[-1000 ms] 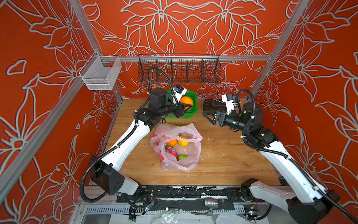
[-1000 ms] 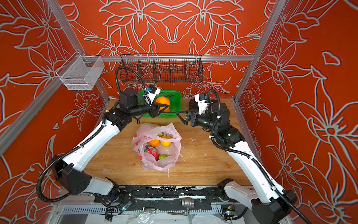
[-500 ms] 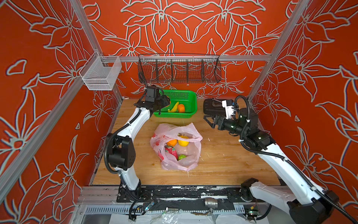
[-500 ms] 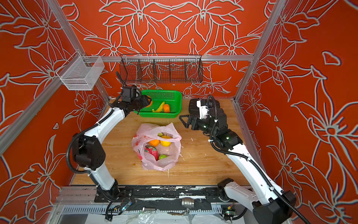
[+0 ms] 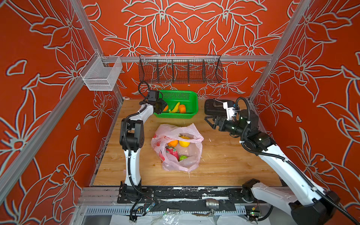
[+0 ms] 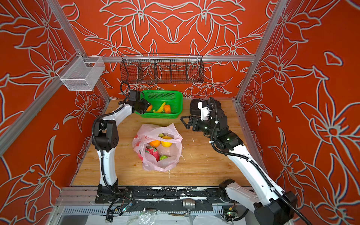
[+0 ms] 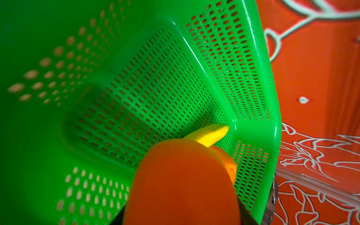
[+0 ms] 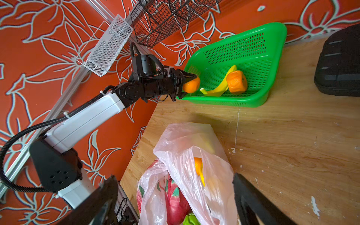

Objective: Untie the knot of the plastic bag and take out the fruit
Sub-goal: 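Lower the orange into the basket and open the left gripper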

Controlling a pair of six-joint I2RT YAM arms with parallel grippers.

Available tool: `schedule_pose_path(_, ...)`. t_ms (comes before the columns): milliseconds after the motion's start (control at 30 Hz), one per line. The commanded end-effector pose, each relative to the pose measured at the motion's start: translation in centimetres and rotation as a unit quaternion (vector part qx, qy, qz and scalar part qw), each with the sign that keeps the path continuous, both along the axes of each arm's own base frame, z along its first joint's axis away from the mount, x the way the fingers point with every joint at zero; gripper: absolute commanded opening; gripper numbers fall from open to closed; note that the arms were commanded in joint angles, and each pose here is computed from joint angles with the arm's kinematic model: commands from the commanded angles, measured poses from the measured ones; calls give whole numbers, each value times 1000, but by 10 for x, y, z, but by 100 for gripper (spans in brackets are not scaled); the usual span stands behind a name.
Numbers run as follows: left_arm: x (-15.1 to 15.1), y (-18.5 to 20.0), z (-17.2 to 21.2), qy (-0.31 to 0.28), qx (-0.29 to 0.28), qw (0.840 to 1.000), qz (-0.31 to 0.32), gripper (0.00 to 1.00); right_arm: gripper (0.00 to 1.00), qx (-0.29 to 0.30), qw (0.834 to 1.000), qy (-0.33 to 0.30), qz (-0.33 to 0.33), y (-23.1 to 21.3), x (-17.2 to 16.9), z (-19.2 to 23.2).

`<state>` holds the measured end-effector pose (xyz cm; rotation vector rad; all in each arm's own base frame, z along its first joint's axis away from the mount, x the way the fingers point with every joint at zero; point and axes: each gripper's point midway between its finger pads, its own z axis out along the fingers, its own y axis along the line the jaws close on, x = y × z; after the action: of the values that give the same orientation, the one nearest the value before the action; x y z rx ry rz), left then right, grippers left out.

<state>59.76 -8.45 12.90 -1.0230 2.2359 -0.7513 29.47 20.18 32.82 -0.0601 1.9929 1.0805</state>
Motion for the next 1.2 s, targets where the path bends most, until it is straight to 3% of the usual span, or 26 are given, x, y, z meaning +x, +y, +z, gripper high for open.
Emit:
schedule_pose_path(0,11,4,-4,26,-7,999,26,28,93,3,1000,-3,-14,-8,-5,3)
schedule_pose_path(133,19,5,-27,59,-8,998,29,33,93,0,1000,-6,-19,-11,-9,4)
schedule_pose_path(467,18,-1,-28,56,-14,998,3,76,94,3,1000,-7,-21,-14,-15,5)
schedule_pose_path(633,15,-1,0,31,-9,999,-6,77,94,4,1000,-7,-21,-15,-17,6)
schedule_pose_path(800,-1,-9,53,-4,-14,999,-41,76,93,1,1000,-7,-21,-17,-20,5)
schedule_pose_path(1033,-48,-6,118,-70,-9,996,-50,76,93,4,1000,-2,7,-10,-29,-2)
schedule_pose_path(1167,-90,-13,155,-105,-19,992,-70,74,89,6,999,4,36,0,-35,-8)
